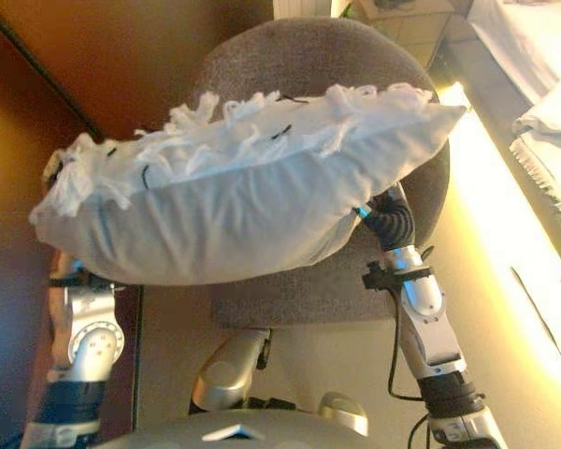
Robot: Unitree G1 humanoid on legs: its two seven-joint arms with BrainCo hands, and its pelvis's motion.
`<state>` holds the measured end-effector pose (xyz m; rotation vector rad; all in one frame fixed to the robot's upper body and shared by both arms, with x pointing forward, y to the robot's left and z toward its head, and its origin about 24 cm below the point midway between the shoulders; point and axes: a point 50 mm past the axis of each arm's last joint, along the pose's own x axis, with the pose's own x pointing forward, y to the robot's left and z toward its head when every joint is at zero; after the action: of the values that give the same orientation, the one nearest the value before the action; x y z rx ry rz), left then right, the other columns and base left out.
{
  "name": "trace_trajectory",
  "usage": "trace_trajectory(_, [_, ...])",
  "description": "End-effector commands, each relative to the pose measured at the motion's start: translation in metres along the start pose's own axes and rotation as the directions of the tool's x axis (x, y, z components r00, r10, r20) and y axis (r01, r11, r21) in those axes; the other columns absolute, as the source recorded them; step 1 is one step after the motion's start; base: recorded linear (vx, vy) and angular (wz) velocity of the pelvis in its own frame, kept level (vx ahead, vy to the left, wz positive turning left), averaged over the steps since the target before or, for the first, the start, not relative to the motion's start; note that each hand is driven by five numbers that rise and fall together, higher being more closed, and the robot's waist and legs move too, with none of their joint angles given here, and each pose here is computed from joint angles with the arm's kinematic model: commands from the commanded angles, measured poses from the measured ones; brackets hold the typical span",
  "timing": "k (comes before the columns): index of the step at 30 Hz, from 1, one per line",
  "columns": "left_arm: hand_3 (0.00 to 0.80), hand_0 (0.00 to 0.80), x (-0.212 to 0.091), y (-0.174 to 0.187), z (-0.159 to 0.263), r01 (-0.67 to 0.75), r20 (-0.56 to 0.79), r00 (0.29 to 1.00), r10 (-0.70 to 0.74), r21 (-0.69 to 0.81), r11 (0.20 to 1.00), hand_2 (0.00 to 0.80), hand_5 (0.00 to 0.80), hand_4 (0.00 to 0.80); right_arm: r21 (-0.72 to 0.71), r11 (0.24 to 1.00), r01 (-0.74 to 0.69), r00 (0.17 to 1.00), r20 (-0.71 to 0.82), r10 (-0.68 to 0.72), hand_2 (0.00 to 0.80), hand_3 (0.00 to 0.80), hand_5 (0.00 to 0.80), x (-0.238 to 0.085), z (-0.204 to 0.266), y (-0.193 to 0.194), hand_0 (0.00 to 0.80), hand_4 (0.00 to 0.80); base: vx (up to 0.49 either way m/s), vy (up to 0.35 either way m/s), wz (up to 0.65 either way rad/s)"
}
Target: Pick up the cushion and take it to the sofa
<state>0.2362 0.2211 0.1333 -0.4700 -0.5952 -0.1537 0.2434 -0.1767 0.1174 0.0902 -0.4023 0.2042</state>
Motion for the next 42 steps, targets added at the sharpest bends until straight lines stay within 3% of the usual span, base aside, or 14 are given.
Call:
trace_trajectory(1, [0.800,0.800,-0.005,-0.018,0.002,0.130,-0.045,0.991,-0.127,0.070,0.989,0.800,0.800,0.800,0.040,0.994,-0.104,0.978,0.187,0.095,0.800,0.800,0.800,0.006,0.030,0.032,0.800,0.800,0.406,0.073,-0.07])
trace_trajectory(9, [0.800,0.800,-0.003,-0.013,-0.013,0.099,-0.142,0.987,-0.081,0.121,0.988,0.800,0.800,0.800,0.044,0.999,0.003,0.994,0.113,-0.008,0.800,0.800,0.800,0.008,0.013,0.013,0.800,0.800,0.300,-0.112,0.24])
trace_trajectory(16, [0.800,0.800,-0.010,-0.004,-0.047,0.015,-0.295,0.955,0.016,0.104,0.995,0.800,0.800,0.800,0.081,0.993,0.082,0.991,-0.117,-0.072,0.800,0.800,0.800,0.013,-0.026,0.009,0.800,0.800,0.130,-0.109,0.31])
trace_trajectory(21, [0.800,0.800,-0.022,0.000,-0.081,-0.076,-0.435,0.893,0.119,0.115,0.990,0.800,0.800,0.800,0.041,0.991,0.125,0.936,-0.335,-0.104,0.800,0.800,0.800,0.003,-0.062,0.004,0.800,0.800,0.109,-0.006,0.02])
trace_trajectory(34, [0.800,0.800,-0.029,0.009,-0.126,-0.153,-0.580,0.768,0.272,0.247,0.957,0.800,0.800,0.800,-0.006,0.982,0.188,0.816,-0.555,-0.160,0.800,0.800,0.800,0.003,-0.106,0.010,0.800,0.800,0.133,0.033,0.11])
trace_trajectory(42, [0.800,0.800,0.009,-0.003,-0.159,-0.156,-0.594,0.742,0.311,0.298,0.942,0.800,0.800,0.800,-0.018,0.983,0.181,0.776,-0.611,-0.154,0.800,0.800,0.800,0.060,-0.110,0.024,0.800,0.800,0.011,0.064,-0.01])
